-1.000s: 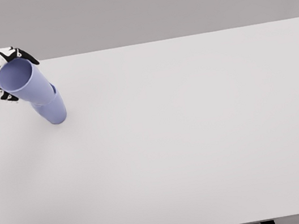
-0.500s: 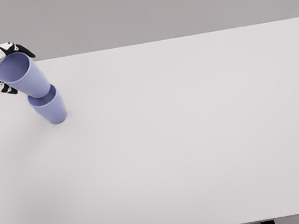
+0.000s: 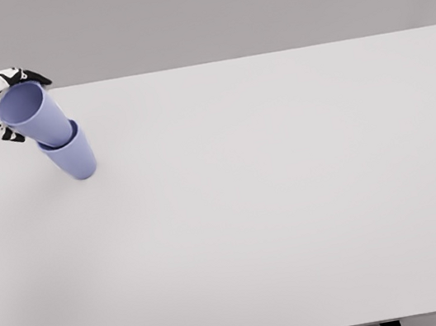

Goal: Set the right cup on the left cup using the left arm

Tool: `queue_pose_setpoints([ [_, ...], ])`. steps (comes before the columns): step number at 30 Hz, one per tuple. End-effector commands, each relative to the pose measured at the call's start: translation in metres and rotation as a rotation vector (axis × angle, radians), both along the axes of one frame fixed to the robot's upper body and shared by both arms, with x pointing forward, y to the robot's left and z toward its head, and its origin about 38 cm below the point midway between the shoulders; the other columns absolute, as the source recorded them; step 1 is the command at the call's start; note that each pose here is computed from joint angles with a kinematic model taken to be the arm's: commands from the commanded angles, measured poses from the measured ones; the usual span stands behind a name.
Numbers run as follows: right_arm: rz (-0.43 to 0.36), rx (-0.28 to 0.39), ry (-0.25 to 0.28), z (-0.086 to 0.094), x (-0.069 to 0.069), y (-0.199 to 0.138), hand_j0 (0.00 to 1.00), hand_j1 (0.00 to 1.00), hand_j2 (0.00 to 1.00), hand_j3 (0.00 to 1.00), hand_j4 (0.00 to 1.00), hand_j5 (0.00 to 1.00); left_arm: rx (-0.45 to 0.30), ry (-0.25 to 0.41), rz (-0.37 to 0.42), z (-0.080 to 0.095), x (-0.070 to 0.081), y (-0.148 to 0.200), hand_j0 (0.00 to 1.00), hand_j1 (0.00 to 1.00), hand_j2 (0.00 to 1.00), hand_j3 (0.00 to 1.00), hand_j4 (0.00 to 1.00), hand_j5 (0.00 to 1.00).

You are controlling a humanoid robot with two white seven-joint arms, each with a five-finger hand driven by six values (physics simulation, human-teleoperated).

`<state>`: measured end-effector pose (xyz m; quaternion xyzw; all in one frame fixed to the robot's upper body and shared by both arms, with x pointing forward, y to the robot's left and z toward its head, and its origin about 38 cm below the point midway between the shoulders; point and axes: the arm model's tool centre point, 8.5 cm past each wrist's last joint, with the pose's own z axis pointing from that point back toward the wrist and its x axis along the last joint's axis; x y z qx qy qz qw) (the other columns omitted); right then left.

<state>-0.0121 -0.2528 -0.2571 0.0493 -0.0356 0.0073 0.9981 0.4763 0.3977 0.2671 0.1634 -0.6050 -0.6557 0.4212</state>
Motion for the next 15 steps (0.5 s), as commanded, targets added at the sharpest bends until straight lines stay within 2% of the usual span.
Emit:
queue_pose_setpoints([
  [1,0.0,0.0,0.0,0.0,0.0,0.0,1.0,1.0,1.0,1.0,1.0,1.0,-0.003,-0.003,0.003,0.002,0.0,0.001,1.0,1.0,1.0,1.0,1.0,1.0],
  [5,0.0,0.0,0.0,0.0,0.0,0.0,1.0,1.0,1.0,1.0,1.0,1.0,-0.001,-0.001,0.001,0.0,-0.002,0.002,1.0,1.0,1.0,1.0,1.0,1.0],
  [6,0.0,0.0,0.0,0.0,0.0,0.0,1.0,1.0,1.0,1.0,1.0,1.0,0.003,-0.001,-0.017,0.002,-0.007,-0.002,1.0,1.0,1.0,1.0,1.0,1.0],
  [8,0.0,0.0,0.0,0.0,0.0,0.0,1.0,1.0,1.0,1.0,1.0,1.0,0.021,-0.035,-0.053,0.024,-0.031,0.003,1.0,1.0,1.0,1.0,1.0,1.0],
  [11,0.0,0.0,0.0,0.0,0.0,0.0,1.0,1.0,1.0,1.0,1.0,1.0,0.003,-0.03,-0.127,0.044,-0.073,-0.004,1.0,1.0,1.0,1.0,1.0,1.0],
  [13,0.0,0.0,0.0,0.0,0.0,0.0,1.0,1.0,1.0,1.0,1.0,1.0,-0.018,-0.024,-0.185,0.041,-0.089,-0.02,1.0,1.0,1.0,1.0,1.0,1.0],
  [15,0.0,0.0,0.0,0.0,0.0,0.0,1.0,1.0,1.0,1.0,1.0,1.0,-0.057,-0.056,-0.198,0.048,-0.098,-0.024,1.0,1.0,1.0,1.0,1.0,1.0],
])
